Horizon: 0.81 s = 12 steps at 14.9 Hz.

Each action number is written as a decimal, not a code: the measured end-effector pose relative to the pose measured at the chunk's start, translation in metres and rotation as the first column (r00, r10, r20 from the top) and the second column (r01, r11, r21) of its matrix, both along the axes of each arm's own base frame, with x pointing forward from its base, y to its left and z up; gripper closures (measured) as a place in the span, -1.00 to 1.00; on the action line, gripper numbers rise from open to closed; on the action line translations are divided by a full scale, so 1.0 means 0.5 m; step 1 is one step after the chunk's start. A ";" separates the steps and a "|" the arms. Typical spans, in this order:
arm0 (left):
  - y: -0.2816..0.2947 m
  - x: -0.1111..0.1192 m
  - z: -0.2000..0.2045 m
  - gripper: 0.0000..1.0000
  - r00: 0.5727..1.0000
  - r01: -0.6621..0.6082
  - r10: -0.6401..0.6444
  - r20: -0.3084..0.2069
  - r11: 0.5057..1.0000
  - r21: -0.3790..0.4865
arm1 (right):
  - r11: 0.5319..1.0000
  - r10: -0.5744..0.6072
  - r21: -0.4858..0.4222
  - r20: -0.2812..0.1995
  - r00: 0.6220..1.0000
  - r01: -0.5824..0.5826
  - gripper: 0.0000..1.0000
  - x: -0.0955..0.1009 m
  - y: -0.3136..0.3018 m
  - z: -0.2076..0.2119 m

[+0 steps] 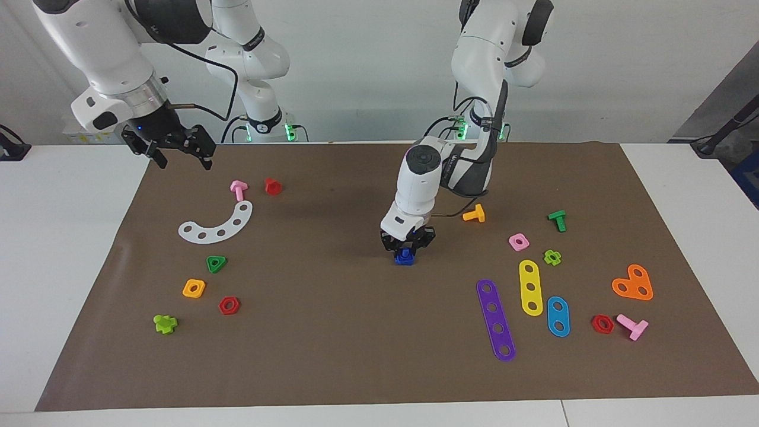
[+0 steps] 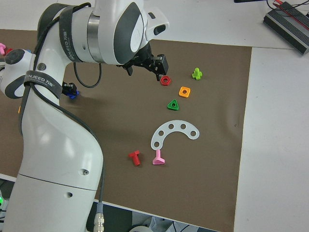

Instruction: Unscrew and place screws in storage area

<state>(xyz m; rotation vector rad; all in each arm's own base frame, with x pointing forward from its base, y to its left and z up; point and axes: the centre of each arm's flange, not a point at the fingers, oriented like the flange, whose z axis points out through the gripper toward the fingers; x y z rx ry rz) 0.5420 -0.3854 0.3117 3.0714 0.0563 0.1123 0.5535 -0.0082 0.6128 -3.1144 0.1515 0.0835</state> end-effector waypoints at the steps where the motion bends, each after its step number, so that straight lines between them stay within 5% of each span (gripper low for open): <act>1: 0.000 0.006 0.010 0.05 1.000 -0.002 0.002 0.005 1.000 -0.002 | 1.000 0.000 0.000 0.000 1.000 0.000 -1.00 0.000 0.000 0.000; 12: 0.047 0.083 0.141 0.05 0.998 -0.038 0.040 -0.048 0.999 0.038 | 1.000 0.000 0.000 0.000 1.000 0.000 -1.00 0.000 0.000 0.000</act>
